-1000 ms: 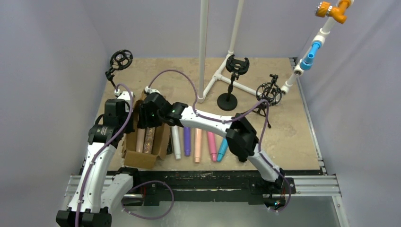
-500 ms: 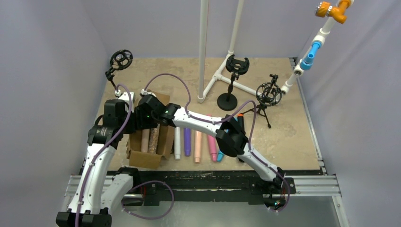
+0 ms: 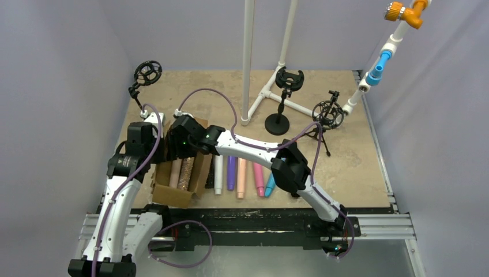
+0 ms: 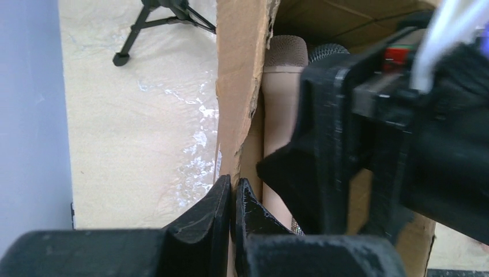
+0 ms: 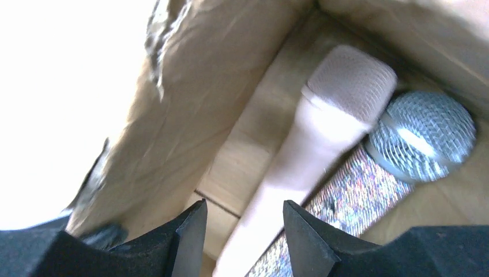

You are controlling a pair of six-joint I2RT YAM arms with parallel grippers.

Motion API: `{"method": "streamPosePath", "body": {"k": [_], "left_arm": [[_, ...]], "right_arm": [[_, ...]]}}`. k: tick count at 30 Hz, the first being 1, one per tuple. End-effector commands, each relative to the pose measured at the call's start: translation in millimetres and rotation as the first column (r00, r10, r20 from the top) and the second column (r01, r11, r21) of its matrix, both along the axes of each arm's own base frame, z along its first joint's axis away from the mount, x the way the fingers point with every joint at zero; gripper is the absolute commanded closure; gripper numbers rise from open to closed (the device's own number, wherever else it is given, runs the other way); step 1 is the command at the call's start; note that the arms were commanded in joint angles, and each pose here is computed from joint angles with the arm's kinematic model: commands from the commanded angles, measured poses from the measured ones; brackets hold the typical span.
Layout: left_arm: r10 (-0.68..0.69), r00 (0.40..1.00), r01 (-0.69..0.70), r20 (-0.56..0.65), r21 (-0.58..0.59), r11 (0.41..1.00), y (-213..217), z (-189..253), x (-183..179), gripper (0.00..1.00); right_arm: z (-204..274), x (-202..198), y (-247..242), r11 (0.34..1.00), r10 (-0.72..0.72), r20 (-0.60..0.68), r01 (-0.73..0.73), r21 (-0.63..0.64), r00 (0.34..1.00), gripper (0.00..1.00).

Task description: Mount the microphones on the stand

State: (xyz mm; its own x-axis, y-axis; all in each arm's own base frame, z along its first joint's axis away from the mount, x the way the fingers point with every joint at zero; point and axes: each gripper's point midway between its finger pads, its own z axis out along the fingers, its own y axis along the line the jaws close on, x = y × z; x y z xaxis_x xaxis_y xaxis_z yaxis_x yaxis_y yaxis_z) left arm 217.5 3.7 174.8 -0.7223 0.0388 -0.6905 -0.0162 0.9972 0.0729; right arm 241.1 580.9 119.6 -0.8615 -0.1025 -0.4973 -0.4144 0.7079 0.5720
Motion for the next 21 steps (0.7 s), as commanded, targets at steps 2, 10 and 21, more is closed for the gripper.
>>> {"method": "streamPosePath", "body": {"k": [2, 10, 21], "left_arm": [[0.024, 0.989, -0.03, 0.146, 0.039, 0.999, 8, 26, 21, 1.0], [0.026, 0.985, -0.031, 0.168, 0.032, 0.999, 7, 30, 22, 1.0], [-0.007, 0.986, 0.007, 0.166, 0.004, 1.0, -6, 27, 24, 1.0]], "right_arm": [[53, 4, -18, 0.999, -0.007, 0.043, 0.006, 0.044, 0.999, 0.45], [18, -2, -16, 0.999, 0.012, -0.035, -0.013, -0.03, 0.999, 0.47], [-20, 6, 6, 1.0, -0.014, -0.082, 0.012, -0.027, 0.997, 0.48]]}}
